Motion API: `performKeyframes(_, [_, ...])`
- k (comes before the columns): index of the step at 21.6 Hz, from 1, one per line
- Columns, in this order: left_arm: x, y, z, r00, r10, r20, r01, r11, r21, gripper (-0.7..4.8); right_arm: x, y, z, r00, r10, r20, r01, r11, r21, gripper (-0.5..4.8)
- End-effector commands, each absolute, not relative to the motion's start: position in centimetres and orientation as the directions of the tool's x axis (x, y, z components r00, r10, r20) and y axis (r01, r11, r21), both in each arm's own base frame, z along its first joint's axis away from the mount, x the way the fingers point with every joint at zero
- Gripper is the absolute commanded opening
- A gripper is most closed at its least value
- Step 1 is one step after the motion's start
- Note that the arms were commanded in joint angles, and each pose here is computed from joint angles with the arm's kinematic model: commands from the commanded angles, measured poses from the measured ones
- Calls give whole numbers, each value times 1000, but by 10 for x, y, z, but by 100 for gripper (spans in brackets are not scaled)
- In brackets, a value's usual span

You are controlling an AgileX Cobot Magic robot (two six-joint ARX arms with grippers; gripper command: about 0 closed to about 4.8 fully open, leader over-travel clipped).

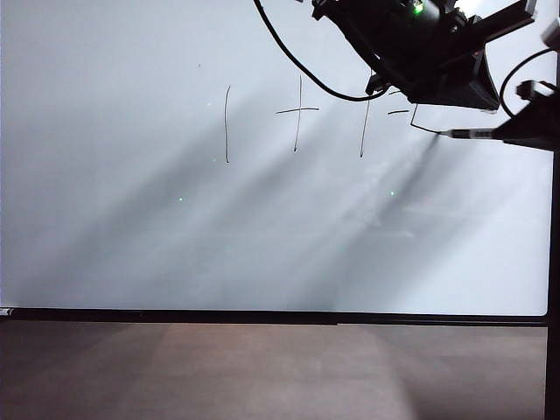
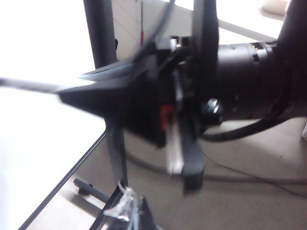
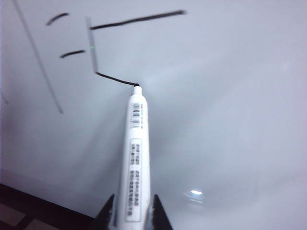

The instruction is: Reach to the right to find the marker pen, pick it up, and write the answer to the math problem on the whiteboard.

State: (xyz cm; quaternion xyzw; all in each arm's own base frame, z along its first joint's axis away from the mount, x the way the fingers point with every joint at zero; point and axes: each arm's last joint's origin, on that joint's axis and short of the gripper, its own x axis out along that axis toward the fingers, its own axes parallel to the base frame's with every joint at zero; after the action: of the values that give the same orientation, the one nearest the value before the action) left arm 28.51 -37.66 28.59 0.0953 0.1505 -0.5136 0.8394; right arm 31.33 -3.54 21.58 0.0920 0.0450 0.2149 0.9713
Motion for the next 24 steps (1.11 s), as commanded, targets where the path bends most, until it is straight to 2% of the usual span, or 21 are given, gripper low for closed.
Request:
performKeyframes(1, [284, -377, 293, 427, -846, -319, 894, 447, 10, -5, 313, -52, 219, 946, 323, -35, -310, 929, 202, -4])
performKeyframes(7, [284, -377, 293, 427, -846, -319, 894, 448, 10, -5, 311, -67, 219, 960, 280, -28, -269, 942, 199, -4])
performKeyframes(12, [284, -377, 293, 427, -846, -319, 894, 447, 10, -5, 306, -64, 226, 942, 335, -18, -325, 925, 198, -4])
performKeyframes(18, [284, -377, 293, 427, -846, -319, 894, 447, 10, -5, 261, -54, 236, 942, 332, 44, -334, 924, 187, -4])
performKeyframes(24, [284, -377, 293, 427, -846, -319, 894, 447, 10, -5, 211, -46, 219, 937, 332, 110, -350, 897, 271, -4])
